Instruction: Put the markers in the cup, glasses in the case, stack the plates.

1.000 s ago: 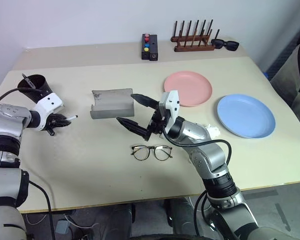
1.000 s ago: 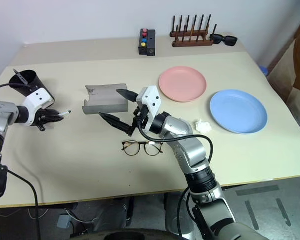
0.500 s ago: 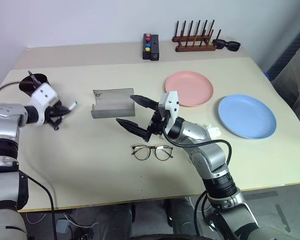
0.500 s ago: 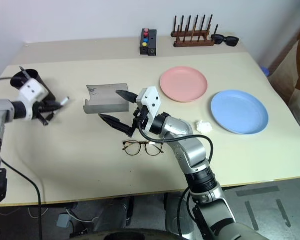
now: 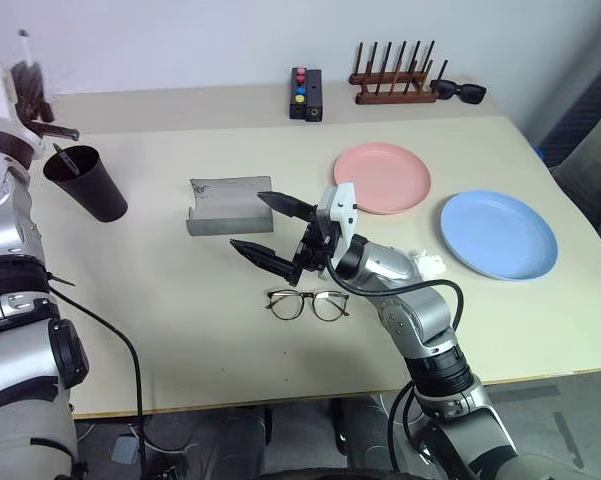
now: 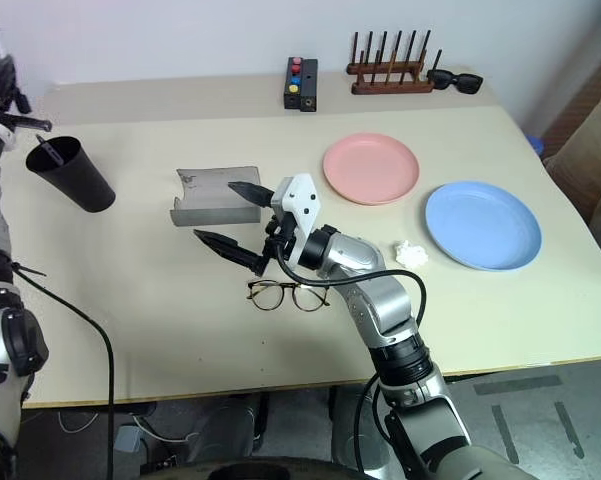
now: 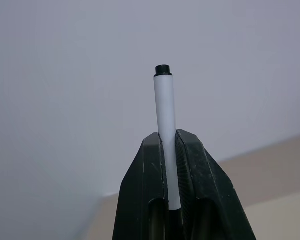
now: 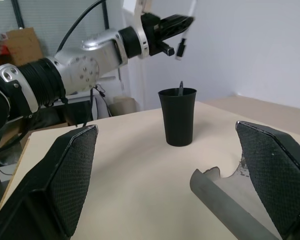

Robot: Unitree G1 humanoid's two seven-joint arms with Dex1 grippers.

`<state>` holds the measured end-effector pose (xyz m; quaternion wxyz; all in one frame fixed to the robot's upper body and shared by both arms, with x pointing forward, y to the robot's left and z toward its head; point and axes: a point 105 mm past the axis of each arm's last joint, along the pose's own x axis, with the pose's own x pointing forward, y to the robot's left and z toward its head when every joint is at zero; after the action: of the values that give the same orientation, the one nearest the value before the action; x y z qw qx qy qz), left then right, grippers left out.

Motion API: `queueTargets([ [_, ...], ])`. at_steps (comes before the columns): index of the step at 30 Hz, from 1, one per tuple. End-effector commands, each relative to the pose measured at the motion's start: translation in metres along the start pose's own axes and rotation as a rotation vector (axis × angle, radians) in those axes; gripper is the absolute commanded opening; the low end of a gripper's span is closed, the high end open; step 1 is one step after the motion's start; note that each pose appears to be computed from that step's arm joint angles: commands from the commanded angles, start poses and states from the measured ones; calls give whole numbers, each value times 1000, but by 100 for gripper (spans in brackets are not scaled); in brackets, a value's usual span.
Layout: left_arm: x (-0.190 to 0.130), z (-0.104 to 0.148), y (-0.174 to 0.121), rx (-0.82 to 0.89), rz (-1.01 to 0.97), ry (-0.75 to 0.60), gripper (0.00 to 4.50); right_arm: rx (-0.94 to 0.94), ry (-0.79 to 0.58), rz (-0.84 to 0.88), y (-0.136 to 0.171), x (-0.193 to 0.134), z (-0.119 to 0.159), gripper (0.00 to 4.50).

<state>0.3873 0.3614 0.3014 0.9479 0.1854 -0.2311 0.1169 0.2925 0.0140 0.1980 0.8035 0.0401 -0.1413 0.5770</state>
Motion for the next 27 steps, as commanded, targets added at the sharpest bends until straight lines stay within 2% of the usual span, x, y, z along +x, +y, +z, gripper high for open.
queueTargets([
  [1, 2, 3, 14, -14, 104, -30, 3, -19, -53, 21, 4, 6, 13, 450],
  [14, -8, -37, -7, -90, 88, 61, 3, -24, -60, 2, 3, 4, 14, 450],
  [23, -12, -43, -5, -93, 106, 74, 3, -23, -62, 6, 3, 4, 15, 450],
  [27, -14, -45, -4, -89, 114, 78, 156, -20, -62, 8, 3, 4, 15, 450],
])
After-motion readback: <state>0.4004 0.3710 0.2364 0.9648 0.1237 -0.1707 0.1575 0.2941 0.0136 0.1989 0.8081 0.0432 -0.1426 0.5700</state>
